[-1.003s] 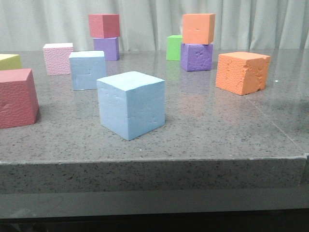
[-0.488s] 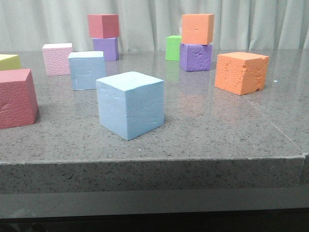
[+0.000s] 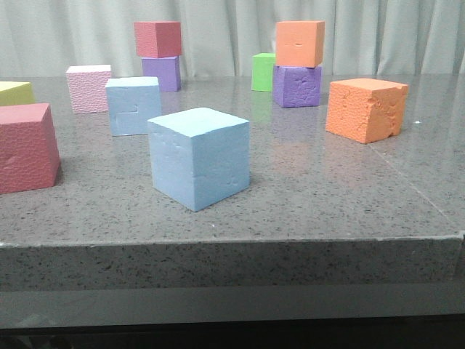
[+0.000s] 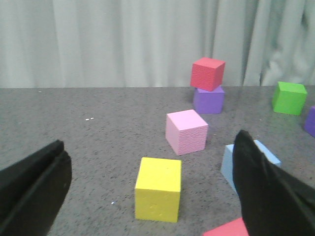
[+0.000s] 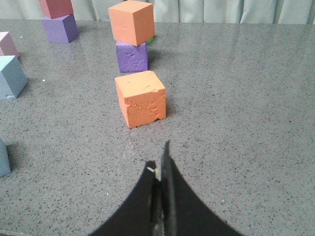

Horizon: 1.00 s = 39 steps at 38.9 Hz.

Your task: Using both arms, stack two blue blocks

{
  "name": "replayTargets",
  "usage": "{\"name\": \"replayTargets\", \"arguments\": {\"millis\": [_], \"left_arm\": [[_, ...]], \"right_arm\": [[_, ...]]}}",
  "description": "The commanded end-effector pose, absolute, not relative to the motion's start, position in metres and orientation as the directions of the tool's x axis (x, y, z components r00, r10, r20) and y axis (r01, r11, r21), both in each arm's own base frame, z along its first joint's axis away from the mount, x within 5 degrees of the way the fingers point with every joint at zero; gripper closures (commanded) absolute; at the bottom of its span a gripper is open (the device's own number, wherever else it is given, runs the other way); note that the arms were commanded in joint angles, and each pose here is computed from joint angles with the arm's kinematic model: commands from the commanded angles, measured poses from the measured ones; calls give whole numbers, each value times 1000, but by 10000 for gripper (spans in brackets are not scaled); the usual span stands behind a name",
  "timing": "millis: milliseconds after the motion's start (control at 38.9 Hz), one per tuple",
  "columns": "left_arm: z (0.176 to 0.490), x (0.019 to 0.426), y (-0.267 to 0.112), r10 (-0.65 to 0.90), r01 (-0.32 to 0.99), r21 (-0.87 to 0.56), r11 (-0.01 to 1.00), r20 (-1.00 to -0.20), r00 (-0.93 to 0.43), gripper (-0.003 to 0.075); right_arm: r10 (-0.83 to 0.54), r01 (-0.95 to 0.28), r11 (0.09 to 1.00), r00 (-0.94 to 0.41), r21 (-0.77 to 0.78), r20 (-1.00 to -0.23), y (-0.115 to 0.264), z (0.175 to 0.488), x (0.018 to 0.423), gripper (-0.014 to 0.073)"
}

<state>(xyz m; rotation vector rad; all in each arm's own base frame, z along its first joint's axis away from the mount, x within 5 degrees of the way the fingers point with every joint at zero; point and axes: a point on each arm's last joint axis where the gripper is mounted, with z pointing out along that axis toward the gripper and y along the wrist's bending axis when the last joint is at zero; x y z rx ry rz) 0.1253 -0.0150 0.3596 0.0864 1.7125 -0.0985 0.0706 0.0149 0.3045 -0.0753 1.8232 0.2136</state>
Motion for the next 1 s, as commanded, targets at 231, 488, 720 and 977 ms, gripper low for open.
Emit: {"name": "replayTargets", "arguments": {"millis": [231,488,720,977], "left_arm": [[398,220,-98,82,400,-7,916,-975,-204,84],[401,297,-154,168,440,-25,898,-904,-394,84],[387,345,-170,-7,193,-186,963,-738,-675,84],[357,373,-179,-66,45,-166,985,-608,-791,80]], "right_arm": [[72,-157,983,-149,96,-986,13,321,72,663],[72,-157,983,-149,96,-986,13,321,72,663],[72,-157,983,-149,96,-986,13,321,72,663],[72,-157,983,-149,96,-986,13,321,72,663]]}}
